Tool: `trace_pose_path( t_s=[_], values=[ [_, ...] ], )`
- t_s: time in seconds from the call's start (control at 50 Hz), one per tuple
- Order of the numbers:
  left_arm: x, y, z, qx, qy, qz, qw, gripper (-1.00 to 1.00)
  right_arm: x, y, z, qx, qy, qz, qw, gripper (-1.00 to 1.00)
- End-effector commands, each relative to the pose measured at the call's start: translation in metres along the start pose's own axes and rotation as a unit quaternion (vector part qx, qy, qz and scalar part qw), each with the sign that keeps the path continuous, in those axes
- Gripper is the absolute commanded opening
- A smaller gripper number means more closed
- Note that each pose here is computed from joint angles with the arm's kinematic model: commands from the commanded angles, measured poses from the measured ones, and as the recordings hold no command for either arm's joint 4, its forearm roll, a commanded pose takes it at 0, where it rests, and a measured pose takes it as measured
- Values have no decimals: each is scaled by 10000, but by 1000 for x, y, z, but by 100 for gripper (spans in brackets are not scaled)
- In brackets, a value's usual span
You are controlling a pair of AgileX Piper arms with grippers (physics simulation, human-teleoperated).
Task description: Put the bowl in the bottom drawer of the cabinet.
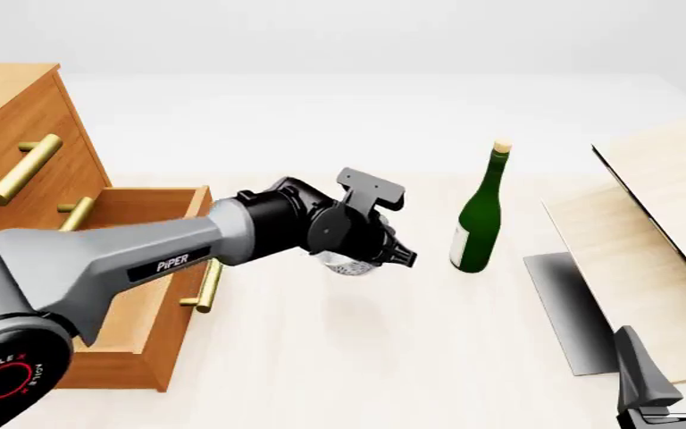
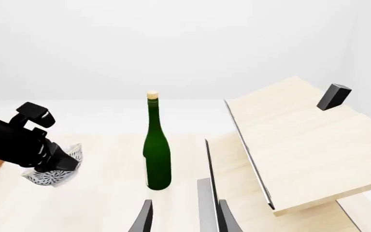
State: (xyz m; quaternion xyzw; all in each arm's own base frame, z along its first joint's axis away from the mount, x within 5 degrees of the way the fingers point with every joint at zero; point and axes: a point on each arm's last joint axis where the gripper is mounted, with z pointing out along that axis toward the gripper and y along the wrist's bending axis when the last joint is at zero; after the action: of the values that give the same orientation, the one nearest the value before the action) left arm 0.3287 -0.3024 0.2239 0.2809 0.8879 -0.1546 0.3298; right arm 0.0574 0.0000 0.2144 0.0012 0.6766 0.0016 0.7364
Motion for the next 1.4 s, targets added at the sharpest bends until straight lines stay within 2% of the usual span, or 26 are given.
trace_pose_path(
  t_s=[0.02, 0.52, 0.96, 1.14, 1.4],
  values=[
    [-8, 4, -25, 12, -427, -69, 9991, -100, 0, 0, 0, 0, 1, 0, 10000, 100],
    [-6, 29, -75, -146, -980, -333, 9945, -100, 0, 0, 0, 0, -1, 0, 10000, 100],
    [1, 58, -102, -450, -1082, -446, 9921, -100, 0, 0, 0, 0, 0, 0, 10000, 100],
    [6, 76, -118, -644, -1194, -591, 9890, -100, 0, 0, 0, 0, 0, 0, 10000, 100],
    [14, 89, -138, -822, -1301, -685, 9857, -100, 0, 0, 0, 1, -1, 0, 10000, 100]
  ],
)
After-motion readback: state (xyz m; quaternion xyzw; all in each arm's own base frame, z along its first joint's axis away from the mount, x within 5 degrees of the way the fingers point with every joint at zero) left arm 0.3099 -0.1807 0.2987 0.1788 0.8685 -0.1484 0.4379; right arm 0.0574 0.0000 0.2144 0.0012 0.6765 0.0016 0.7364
